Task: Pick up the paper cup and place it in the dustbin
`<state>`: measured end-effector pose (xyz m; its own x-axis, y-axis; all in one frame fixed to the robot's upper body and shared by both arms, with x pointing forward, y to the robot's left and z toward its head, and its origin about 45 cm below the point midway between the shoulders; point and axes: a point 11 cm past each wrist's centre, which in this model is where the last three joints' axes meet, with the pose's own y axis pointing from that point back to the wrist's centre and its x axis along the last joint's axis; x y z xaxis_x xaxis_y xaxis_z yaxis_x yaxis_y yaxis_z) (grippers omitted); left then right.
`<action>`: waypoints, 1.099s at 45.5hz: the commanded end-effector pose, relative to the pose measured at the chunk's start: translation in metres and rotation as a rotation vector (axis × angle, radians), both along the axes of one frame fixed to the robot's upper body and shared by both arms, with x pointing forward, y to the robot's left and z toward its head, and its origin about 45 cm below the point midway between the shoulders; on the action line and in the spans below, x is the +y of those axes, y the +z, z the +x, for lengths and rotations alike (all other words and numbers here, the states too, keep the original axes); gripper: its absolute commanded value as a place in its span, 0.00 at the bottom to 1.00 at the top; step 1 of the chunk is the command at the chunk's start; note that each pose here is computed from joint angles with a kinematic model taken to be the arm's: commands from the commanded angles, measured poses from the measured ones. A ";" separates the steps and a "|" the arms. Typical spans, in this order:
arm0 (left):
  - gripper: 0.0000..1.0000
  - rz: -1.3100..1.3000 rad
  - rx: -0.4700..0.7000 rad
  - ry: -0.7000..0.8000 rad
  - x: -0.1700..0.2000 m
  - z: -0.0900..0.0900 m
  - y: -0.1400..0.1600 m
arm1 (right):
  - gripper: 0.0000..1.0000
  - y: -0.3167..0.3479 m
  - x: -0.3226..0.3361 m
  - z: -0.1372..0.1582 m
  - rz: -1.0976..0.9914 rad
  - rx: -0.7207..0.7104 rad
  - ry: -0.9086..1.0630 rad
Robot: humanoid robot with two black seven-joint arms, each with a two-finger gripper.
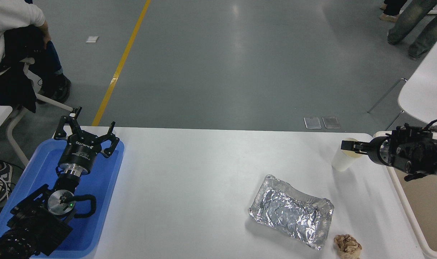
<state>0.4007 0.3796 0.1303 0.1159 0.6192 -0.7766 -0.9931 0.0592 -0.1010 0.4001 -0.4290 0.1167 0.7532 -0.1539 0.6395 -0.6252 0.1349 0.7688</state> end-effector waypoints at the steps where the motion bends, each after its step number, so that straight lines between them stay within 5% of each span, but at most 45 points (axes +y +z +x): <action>1: 1.00 0.000 0.000 0.001 0.001 0.000 0.000 | 0.93 -0.013 -0.003 -0.008 -0.008 -0.034 -0.045; 4: 1.00 0.000 0.000 0.001 0.001 0.000 0.000 | 0.79 -0.014 -0.002 -0.009 0.002 -0.035 -0.062; 11: 1.00 0.001 0.000 0.000 0.001 0.000 0.000 | 0.22 -0.015 -0.008 -0.012 -0.002 -0.030 -0.125; 15: 1.00 -0.001 0.000 0.001 0.000 0.000 0.000 | 0.01 -0.013 -0.015 -0.015 0.027 -0.039 -0.196; 50: 1.00 0.000 0.001 -0.002 0.000 0.000 0.000 | 0.00 0.051 -0.010 -0.005 0.140 0.028 -0.233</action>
<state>0.4007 0.3798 0.1304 0.1160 0.6197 -0.7762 -0.9931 0.0597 -0.1007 0.3903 -0.4437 0.1281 0.6856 -0.3699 0.6270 -0.5955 0.2105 0.7753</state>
